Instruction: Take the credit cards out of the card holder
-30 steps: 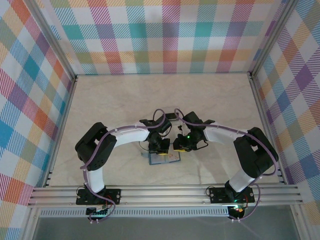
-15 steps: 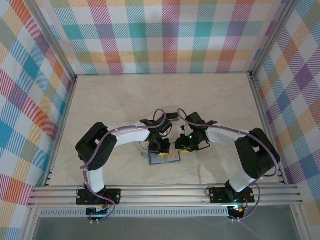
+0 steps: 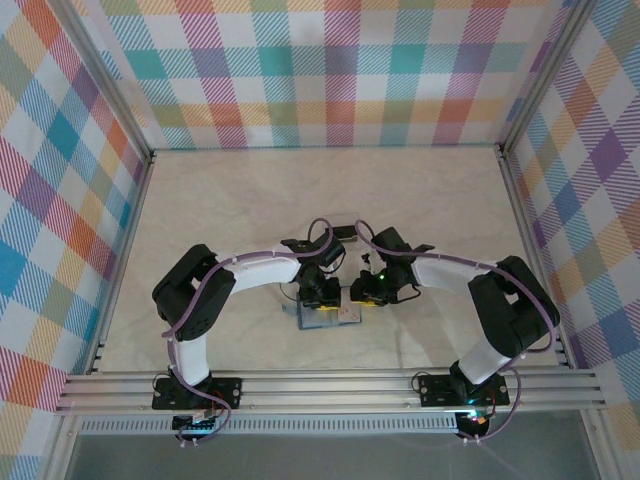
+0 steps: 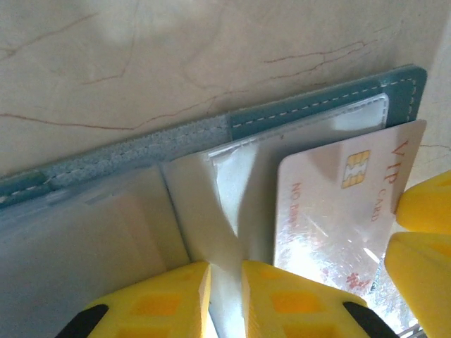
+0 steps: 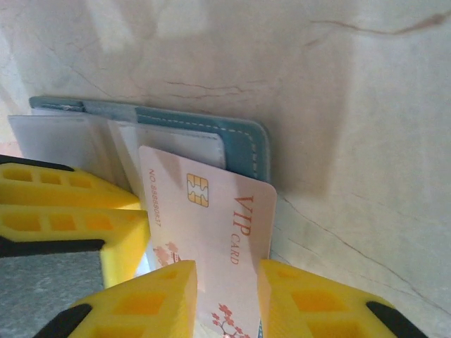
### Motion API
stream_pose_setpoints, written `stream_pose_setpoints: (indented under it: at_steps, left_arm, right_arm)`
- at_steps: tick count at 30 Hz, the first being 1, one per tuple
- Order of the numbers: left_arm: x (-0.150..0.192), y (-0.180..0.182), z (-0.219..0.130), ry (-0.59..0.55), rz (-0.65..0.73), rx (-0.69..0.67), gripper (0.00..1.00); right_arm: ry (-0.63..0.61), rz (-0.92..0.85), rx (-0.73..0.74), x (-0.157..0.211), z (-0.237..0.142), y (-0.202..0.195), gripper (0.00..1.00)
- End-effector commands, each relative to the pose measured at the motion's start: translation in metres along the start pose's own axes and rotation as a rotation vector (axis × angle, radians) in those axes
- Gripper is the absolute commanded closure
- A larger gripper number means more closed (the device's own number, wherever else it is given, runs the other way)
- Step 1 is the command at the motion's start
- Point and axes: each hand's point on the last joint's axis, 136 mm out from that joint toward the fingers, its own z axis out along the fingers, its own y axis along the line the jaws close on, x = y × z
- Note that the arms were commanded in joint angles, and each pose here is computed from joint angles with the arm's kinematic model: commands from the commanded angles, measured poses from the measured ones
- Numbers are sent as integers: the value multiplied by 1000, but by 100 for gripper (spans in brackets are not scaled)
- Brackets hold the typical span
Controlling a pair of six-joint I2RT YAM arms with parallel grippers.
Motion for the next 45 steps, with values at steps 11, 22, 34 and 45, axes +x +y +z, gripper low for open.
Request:
stream_pose_setpoints:
  at_steps: [11,22,34,45]
  left_arm:
    - [21,25,16,78,-26,-107,83]
    - [21,23,13,69,-19,-103,85]
    - [20,22,13,78,-8,-103,85]
    - [21,22,11,74,-7,-106,85]
  right_arm:
    - [-37,0,-71,0,-6,5,69]
    - [-78,-23,-111,-3,-23,21,69]
    - [-90,67,-82,-9,-13,-10,73]
    - [-85,92,-144,-18,2,-12,78]
